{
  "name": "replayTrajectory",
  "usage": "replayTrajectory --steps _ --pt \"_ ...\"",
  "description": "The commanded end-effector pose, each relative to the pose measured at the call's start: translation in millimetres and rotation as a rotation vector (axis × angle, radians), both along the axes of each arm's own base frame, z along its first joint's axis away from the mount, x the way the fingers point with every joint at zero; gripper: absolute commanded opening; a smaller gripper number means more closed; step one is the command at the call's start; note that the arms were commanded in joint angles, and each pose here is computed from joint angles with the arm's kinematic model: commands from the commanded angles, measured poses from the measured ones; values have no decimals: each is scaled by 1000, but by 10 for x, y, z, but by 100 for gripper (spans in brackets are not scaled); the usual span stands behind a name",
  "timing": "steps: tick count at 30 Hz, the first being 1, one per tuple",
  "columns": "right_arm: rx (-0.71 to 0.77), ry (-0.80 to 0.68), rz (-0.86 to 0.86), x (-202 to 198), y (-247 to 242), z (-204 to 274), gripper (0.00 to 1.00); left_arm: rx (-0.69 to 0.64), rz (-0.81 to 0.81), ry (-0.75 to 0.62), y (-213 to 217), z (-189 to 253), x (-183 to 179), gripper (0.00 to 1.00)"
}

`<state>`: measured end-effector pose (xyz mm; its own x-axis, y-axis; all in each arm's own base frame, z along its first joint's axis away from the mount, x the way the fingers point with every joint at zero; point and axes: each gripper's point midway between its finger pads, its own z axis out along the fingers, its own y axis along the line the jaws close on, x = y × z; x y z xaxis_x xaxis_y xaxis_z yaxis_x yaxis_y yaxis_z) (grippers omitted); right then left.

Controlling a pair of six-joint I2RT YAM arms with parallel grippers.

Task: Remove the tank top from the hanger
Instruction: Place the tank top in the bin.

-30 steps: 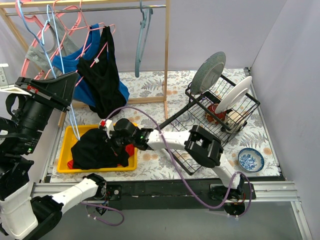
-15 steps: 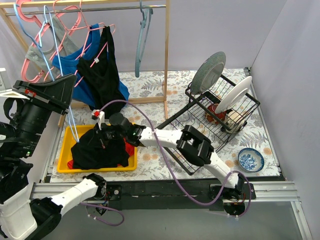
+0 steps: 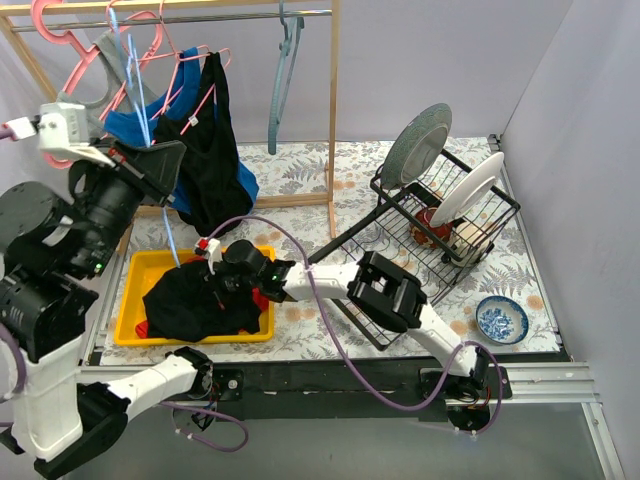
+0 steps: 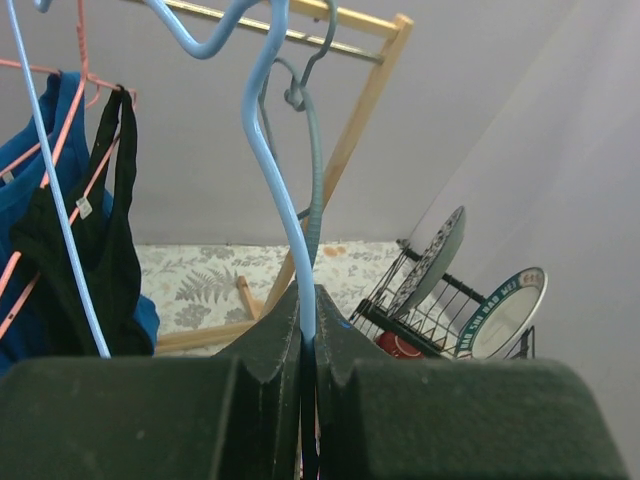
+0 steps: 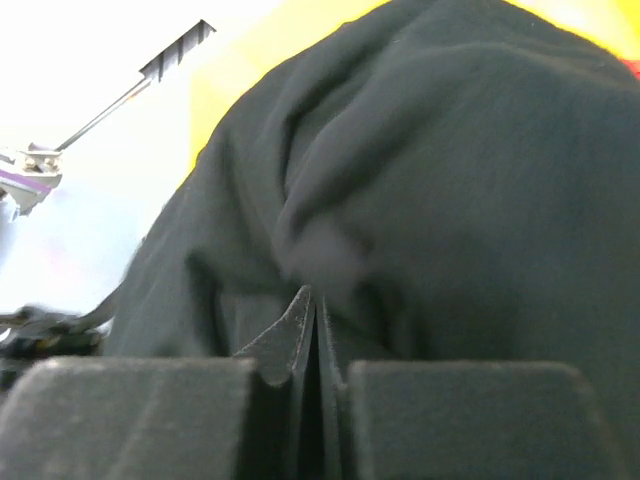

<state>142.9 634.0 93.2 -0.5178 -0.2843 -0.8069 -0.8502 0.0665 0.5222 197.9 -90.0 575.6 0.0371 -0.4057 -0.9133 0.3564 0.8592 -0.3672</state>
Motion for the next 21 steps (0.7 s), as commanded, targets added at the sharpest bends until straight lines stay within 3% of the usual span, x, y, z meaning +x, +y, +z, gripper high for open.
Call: replayTrajectory --steps 1,3,5,9,15,18,21 --pt "116 -120 -20 90 -161 891 15 67 23 106 -77 -267 215 0" --pt "128 -163 -29 96 -291 1044 35 69 -19 133 -159 -312 207 0" --pt "129 -203 -42 101 -404 1201 41 72 -72 173 -271 -384 200 0" --pt "109 -235 -60 35 -706 1228 64 44 -83 260 -311 -583 193 0" --pt "190 -304 -92 -86 -1122 1677 81 56 -150 376 -510 -838 254 0" --pt "229 -327 -96 -174 -1306 1882 90 65 -178 359 -636 -822 388 0" --pt "265 -338 -109 -249 -1493 2037 93 68 -185 351 -750 -682 570 0"
